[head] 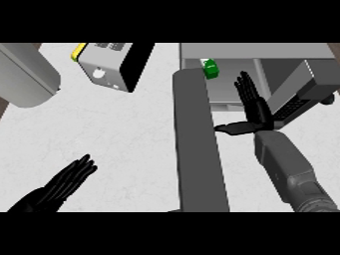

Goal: Pick up the milk, place it into the microwave and close the microwave

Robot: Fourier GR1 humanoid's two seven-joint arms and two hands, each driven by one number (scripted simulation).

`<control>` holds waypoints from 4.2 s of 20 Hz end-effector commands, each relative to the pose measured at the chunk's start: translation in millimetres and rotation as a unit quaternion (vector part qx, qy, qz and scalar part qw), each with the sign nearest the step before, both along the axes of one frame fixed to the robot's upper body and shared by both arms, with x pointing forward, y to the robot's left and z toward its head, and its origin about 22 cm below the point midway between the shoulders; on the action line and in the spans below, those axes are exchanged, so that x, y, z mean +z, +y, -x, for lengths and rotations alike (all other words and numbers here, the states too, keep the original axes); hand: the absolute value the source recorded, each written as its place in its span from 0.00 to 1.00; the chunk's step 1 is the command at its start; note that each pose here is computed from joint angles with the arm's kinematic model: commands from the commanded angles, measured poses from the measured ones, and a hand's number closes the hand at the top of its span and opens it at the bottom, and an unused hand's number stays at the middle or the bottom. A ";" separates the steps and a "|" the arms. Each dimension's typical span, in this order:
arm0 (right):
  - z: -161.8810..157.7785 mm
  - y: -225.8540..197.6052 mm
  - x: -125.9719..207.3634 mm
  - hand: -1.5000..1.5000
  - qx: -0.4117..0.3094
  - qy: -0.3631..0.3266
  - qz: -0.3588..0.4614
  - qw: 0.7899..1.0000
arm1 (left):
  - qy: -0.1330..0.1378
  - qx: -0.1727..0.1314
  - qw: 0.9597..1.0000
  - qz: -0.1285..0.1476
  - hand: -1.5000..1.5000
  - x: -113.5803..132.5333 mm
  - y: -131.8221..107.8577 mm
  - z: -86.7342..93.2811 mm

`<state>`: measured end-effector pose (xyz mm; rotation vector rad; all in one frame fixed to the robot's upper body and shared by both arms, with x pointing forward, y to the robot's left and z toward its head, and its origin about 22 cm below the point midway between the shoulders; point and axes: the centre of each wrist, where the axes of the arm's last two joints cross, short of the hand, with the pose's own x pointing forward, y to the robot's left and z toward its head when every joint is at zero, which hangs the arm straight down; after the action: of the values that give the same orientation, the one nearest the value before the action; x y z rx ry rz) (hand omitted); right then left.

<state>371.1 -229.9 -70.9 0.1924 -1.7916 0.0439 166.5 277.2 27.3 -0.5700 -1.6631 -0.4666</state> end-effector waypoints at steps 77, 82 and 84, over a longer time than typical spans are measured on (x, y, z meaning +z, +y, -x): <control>211.8 -100.1 143.3 0.00 0.172 -0.086 -0.022 0.981 | -0.073 0.145 0.983 -0.088 1.00 14.5 -282.5 -162.6; 214.1 -99.9 147.0 0.00 0.172 -0.086 -0.027 0.981 | -0.060 0.167 0.982 -0.058 1.00 19.3 -276.4 -178.2; 213.9 -103.8 152.2 0.00 0.172 -0.084 -0.022 0.981 | -0.060 0.173 0.981 -0.060 1.00 22.0 -275.7 -184.3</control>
<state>157.1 -330.8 75.9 0.5439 -1.9165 0.2680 336.9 -0.6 39.5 -0.1752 -1.7674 -0.4018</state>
